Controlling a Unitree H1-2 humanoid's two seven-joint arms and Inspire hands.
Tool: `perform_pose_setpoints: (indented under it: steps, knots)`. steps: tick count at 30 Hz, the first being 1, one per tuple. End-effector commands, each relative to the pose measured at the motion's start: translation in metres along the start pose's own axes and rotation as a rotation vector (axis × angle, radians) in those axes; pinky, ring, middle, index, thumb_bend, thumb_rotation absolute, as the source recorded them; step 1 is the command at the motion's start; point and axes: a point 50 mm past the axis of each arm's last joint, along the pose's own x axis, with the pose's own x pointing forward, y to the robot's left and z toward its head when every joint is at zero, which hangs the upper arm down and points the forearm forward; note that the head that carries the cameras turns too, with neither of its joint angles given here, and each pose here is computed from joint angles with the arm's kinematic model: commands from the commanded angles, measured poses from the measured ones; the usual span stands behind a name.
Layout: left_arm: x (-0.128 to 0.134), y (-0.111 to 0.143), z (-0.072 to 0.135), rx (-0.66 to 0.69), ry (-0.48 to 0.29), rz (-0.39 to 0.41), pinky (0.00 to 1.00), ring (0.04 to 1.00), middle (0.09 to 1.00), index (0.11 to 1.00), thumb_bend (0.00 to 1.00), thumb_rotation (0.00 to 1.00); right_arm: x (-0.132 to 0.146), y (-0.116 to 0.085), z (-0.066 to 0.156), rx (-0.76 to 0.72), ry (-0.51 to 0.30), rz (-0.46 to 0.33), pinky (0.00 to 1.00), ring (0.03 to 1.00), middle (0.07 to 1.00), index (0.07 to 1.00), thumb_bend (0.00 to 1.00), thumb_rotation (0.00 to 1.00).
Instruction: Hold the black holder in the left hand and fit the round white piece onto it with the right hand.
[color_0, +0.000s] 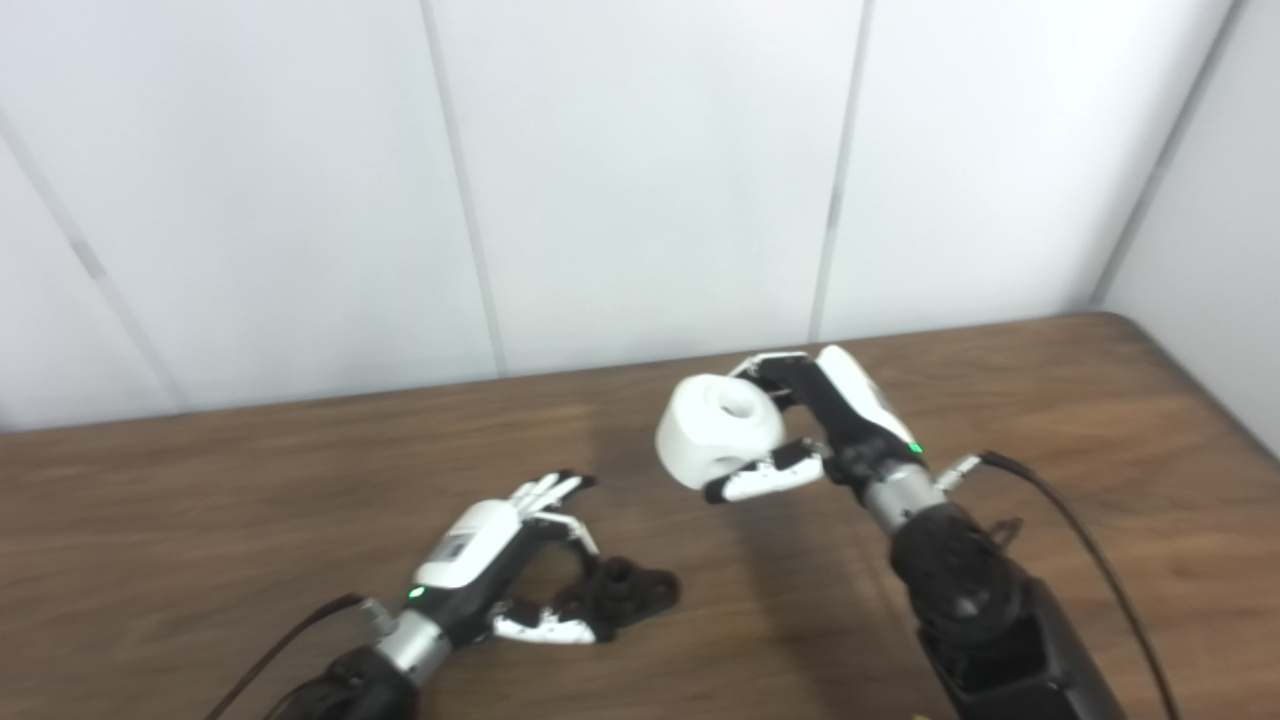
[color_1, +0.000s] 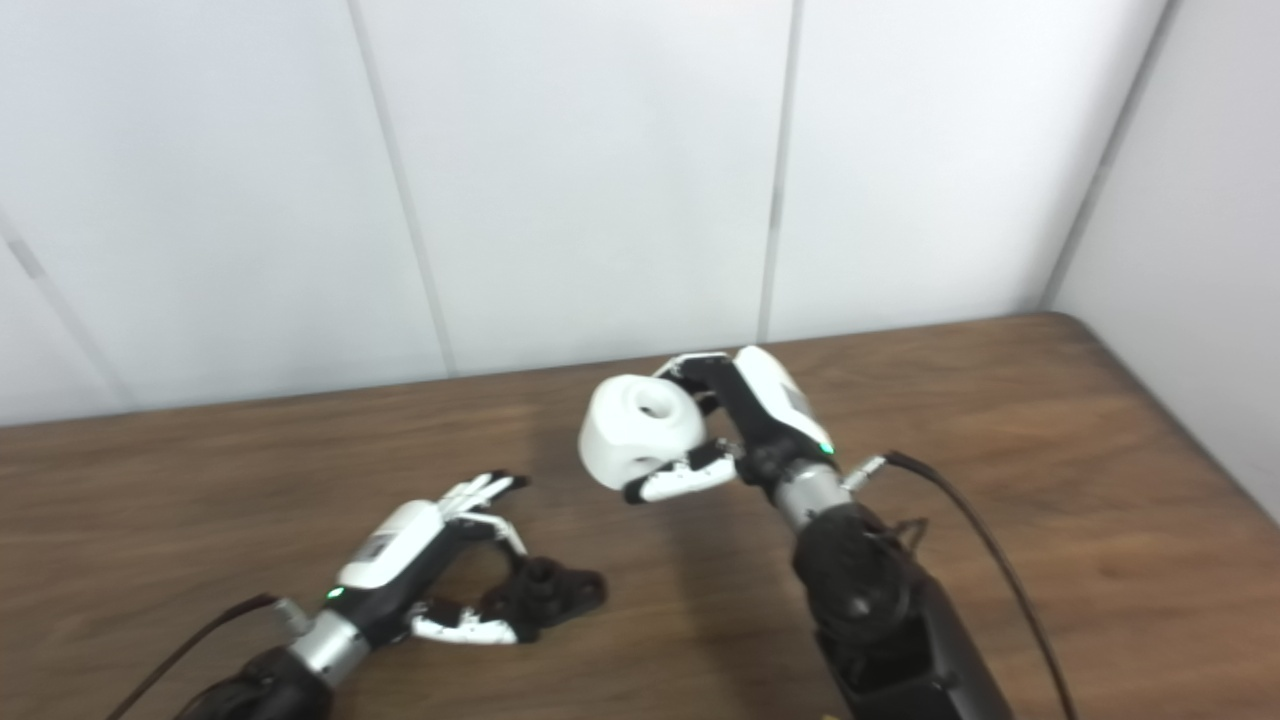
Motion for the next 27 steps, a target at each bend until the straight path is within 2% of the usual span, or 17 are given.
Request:
perform_pose_setpoints:
  steps: [1,20,27]
  knots:
    - [-0.019,-0.047,-0.007,-0.037,0.114,-0.111,1.0,1.0,0.958,0.483,0.52,0.06,0.0,-0.013,0.017,-0.021,-0.081,-0.024,0.65,0.722,0.708,0.48,0.52,0.13]
    - [-0.002,-0.049,0.007,-0.043,0.102,-0.113,1.0,1.0,0.959,0.482,0.52,0.06,0.007,0.002,0.026,-0.078,-0.144,0.13,0.6,0.707,0.713,0.48,0.52,0.13]
    - [0.001,-0.049,0.011,-0.046,0.09,-0.12,1.0,1.0,0.959,0.483,0.52,0.06,0.014,0.01,0.031,-0.08,-0.144,0.168,0.59,0.706,0.715,0.48,0.52,0.13]
